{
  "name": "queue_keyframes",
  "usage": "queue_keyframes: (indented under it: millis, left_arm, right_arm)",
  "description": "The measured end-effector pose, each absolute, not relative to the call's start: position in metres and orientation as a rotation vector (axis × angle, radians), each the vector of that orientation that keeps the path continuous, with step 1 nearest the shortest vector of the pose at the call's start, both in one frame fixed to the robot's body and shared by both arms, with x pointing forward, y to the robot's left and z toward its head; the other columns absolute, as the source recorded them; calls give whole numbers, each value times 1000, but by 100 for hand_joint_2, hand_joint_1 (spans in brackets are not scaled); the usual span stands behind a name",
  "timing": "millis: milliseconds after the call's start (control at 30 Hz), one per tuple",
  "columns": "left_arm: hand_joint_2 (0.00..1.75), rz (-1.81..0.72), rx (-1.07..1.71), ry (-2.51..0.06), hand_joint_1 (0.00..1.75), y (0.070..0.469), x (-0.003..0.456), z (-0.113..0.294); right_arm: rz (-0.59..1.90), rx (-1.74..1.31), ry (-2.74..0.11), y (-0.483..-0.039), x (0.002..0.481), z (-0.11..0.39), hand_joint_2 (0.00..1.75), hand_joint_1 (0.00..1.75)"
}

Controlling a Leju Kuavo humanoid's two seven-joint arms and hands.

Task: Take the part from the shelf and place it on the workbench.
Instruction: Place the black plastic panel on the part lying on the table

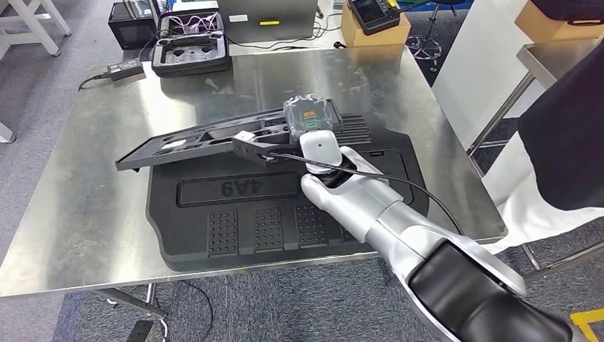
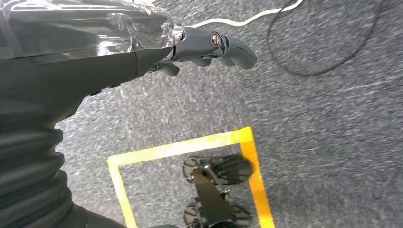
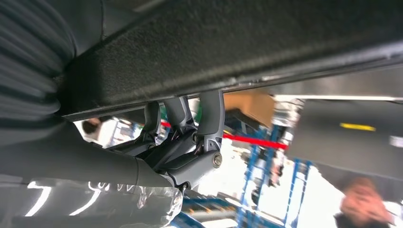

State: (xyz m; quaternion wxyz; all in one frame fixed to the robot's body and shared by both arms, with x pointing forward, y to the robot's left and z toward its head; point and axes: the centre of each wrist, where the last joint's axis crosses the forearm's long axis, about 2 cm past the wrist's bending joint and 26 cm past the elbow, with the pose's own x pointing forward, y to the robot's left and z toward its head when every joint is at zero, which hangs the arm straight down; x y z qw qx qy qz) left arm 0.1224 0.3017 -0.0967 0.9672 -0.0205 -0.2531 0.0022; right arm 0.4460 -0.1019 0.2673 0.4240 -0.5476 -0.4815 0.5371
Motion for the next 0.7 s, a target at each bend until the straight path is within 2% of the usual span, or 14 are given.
queue_keyframes:
  millis: [367, 500, 700]
  left_arm:
    - [175, 15, -48, -434, 0, 301, 96, -103]
    - [175, 12, -61, -437, 0, 300, 96, -103]
    - [175, 7, -65, -450, 0, 299, 97, -103]
  right_arm:
    - [1222, -1421, -1061, -143, 461, 261, 175, 175]
    - [1206, -1422, -1046, -151, 463, 261, 0, 0]
    - [1191, -1419, -1042, -156, 465, 261, 0, 0]
